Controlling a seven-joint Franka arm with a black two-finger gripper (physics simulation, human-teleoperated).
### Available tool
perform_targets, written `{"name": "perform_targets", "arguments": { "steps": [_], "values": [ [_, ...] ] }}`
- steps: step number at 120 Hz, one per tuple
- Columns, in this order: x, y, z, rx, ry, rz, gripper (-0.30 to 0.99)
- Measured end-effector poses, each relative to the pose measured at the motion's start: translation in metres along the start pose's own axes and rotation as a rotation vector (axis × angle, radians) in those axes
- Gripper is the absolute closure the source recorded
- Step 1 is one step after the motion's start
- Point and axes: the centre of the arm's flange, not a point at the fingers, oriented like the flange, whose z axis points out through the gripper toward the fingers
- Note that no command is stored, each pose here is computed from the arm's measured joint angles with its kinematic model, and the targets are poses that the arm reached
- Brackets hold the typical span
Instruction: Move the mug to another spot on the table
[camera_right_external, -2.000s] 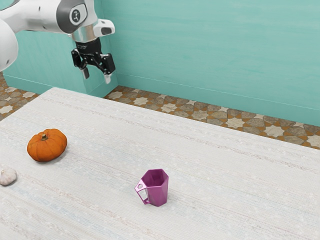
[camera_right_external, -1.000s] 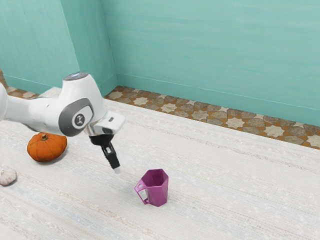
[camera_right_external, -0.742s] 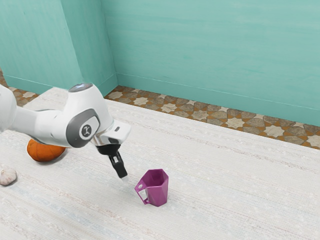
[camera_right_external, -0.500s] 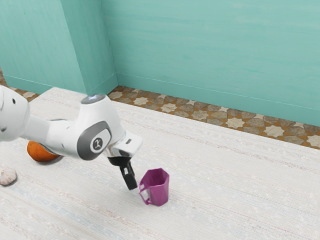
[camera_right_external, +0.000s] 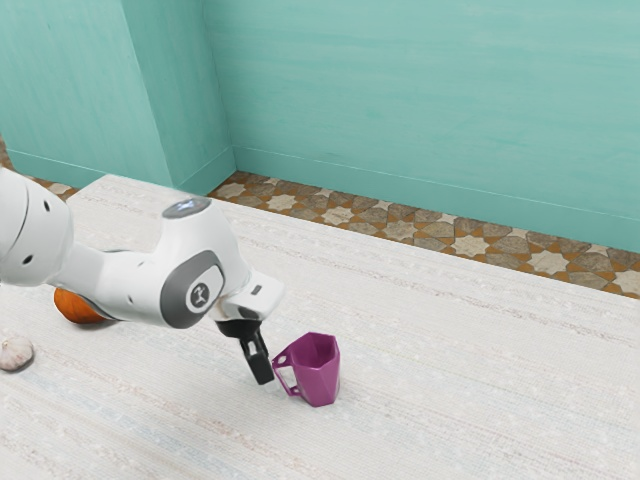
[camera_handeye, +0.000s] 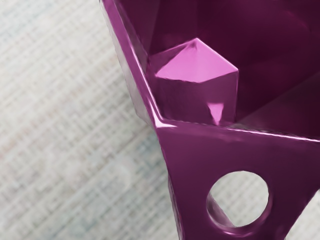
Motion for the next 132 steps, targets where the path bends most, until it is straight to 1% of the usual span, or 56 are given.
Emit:
{"name": "perform_targets", "arguments": {
  "steps": [9, 36, 132],
  "values": [
    [0.006, 0.01, 0.003, -0.005, -0.004, 0.027, 0.02],
    [0.015, 0.02, 0.009, -0.002, -0.008, 0.073, 0.02],
    [0.022, 0.02, 0.009, 0.009, -0.005, 0.14, 0.03]
  ]
}}
